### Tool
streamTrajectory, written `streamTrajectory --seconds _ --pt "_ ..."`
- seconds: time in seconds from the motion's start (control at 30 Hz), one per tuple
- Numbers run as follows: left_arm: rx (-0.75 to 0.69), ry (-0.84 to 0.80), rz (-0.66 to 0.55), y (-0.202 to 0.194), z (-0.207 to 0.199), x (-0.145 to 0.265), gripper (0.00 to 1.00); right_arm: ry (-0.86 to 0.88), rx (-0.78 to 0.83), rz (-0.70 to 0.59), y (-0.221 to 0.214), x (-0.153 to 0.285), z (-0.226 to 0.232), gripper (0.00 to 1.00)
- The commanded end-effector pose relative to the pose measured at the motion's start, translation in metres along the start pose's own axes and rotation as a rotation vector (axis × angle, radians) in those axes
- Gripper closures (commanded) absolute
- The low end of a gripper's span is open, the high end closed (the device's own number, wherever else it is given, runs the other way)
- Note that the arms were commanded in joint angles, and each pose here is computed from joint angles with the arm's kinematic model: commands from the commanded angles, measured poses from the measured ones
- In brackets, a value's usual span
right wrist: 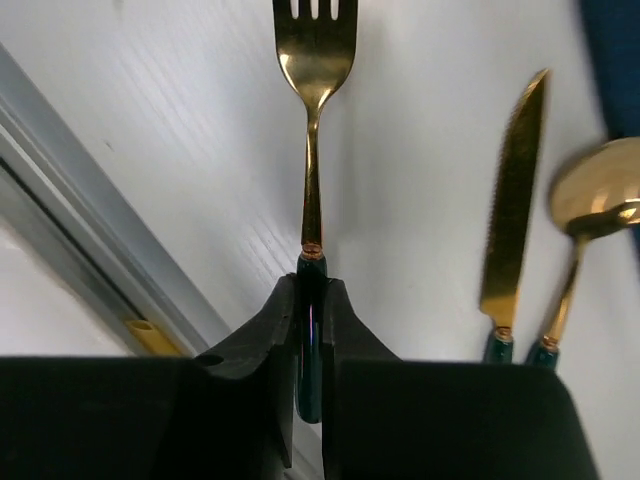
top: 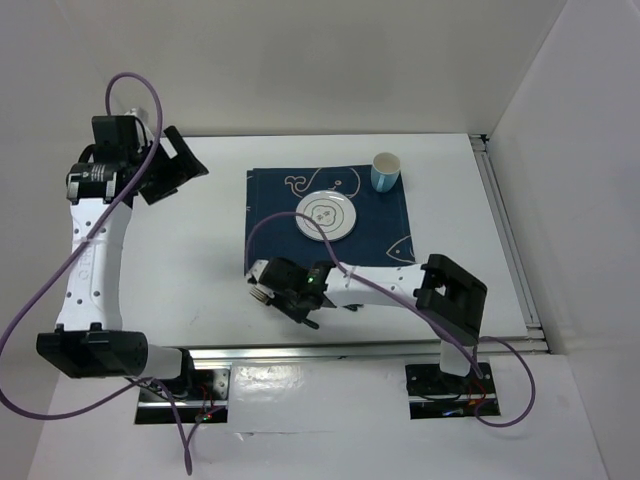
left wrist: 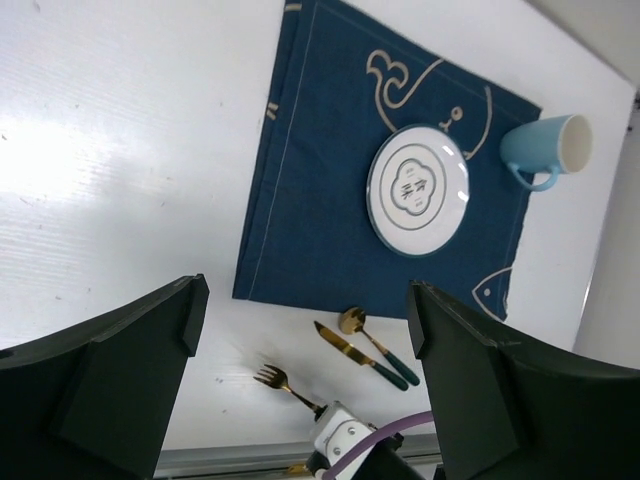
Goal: Set the dinner table for one person
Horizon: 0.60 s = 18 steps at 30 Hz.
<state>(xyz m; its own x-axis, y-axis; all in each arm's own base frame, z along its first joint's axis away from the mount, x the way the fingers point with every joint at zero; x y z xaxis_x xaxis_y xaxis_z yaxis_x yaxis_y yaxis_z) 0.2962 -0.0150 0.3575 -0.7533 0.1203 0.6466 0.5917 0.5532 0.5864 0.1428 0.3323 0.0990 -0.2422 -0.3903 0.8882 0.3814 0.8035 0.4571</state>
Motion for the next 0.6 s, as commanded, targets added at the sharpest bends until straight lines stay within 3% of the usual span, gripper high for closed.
streamTrajectory --seconds 0.0,0.23,0.27,0.4,0.57 --pt "0.005 -0.068 -0.093 0.014 -0.015 0.036 0.0 -0.055 -0.168 -0.171 0.058 0.049 -0.021 1.0" --pt "-0.003 -0.148 -0.166 0.023 -0.028 0.063 0.0 0.017 -0.716 -0.242 0.116 0.049 -0.104 1.0" --pt "-0.001 -0.142 -0.157 0.023 -0.028 0.059 0.0 0.019 -0.763 -0.198 0.117 0.029 -0.111 1.0" --pt "0.003 -0.154 -0.111 0.018 -0.027 0.05 0.0 0.009 -0.895 -0.247 0.162 0.006 -0.141 1.0" --pt "-0.022 -0.148 -0.086 0.014 -0.023 0.044 0.0 -0.06 -1.063 -0.241 0.172 -0.033 -0.161 1.0"
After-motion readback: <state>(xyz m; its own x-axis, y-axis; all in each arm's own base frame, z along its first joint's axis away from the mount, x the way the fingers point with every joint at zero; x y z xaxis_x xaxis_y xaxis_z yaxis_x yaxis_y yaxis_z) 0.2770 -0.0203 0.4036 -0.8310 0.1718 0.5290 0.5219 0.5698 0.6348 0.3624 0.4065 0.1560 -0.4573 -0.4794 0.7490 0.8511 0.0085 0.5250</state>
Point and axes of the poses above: each gripper's point midway between its finger pads, its own x axis back along the fingers, its own z axis along the line the jaws close on, y = z × x, the point moved 7 cm from there along x, back along the fingers, and after that the axes turned 2 degrees about x, right-handed, at the moved point
